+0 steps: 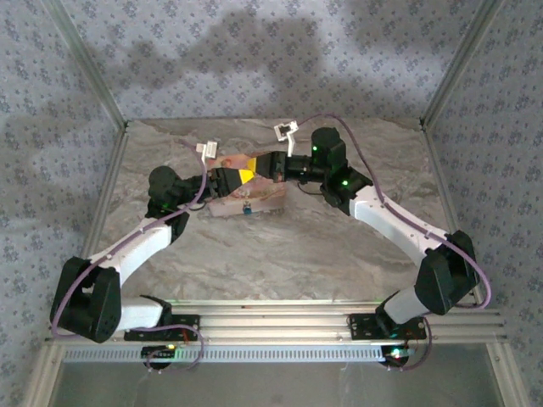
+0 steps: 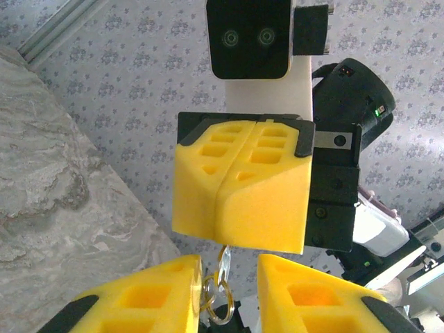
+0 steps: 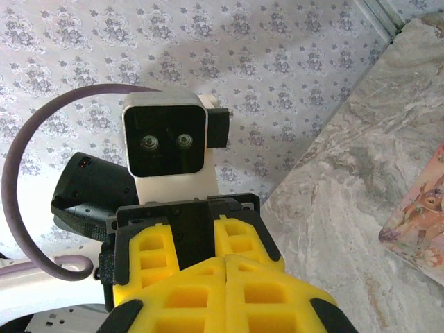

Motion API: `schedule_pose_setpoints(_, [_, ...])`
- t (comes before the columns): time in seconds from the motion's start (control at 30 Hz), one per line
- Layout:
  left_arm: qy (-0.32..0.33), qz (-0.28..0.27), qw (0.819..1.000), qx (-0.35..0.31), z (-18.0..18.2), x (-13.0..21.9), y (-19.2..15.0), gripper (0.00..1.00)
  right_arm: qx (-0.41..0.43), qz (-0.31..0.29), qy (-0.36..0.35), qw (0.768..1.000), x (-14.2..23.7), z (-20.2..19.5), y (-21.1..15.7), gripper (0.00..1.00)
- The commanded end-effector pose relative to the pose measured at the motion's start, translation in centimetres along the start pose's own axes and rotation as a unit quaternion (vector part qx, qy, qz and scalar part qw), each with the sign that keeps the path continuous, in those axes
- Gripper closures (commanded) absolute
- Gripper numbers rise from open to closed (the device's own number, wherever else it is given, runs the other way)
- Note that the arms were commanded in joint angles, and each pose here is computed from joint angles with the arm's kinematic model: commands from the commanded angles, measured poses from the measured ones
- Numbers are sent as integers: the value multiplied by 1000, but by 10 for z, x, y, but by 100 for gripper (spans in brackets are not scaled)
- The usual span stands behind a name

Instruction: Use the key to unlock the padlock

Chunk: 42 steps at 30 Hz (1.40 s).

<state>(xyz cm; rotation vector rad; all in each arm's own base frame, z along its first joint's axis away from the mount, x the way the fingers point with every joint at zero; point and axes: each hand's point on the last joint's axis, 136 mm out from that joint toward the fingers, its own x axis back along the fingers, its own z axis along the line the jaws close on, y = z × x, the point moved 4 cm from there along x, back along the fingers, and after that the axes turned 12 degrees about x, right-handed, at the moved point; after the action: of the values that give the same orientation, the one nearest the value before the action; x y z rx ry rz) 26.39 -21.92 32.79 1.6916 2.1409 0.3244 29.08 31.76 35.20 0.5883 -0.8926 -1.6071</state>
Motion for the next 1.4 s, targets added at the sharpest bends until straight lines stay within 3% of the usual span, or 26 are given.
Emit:
schedule_pose_setpoints(0.0, [-13,0,1000,-25,-7,-3,3,75,10,-12,10,1000,4,12,5,100])
schedule_pose_setpoints(0.2, [-12,8,1000,-27,-8,-3,1,100,12,-12,7,1000,4,13,4,100])
schedule_pose_setpoints(0.37, [5,13,1000,-28,-4,-1,-2,100,10,-16,-3,1000,5,10,5,98])
schedule_pose_setpoints(0.5, [62,5,998,-21,13,12,3,100,9,-14,-40,999,12,0,8,57])
schedule_pose_setpoints(0.6, [148,-21,989,0,36,40,14,100,-4,2,-128,992,27,-25,8,48])
schedule_pose_setpoints(0.7, [248,-61,966,31,63,80,27,100,-41,29,-247,968,46,-70,-1,44])
schedule_pose_setpoints(0.77, [323,-101,938,73,89,114,32,100,-79,56,-308,946,57,-106,-14,43])
schedule_pose_setpoints(0.97, [448,-183,861,155,157,186,37,100,-130,132,-372,910,49,-194,-49,43])
schedule_pose_setpoints(1.17, [491,-177,838,158,191,198,47,100,-156,174,-362,902,20,-242,-69,43])
schedule_pose_setpoints(1.37, [508,-137,837,153,216,182,53,100,-178,185,-340,905,10,-257,-87,45])
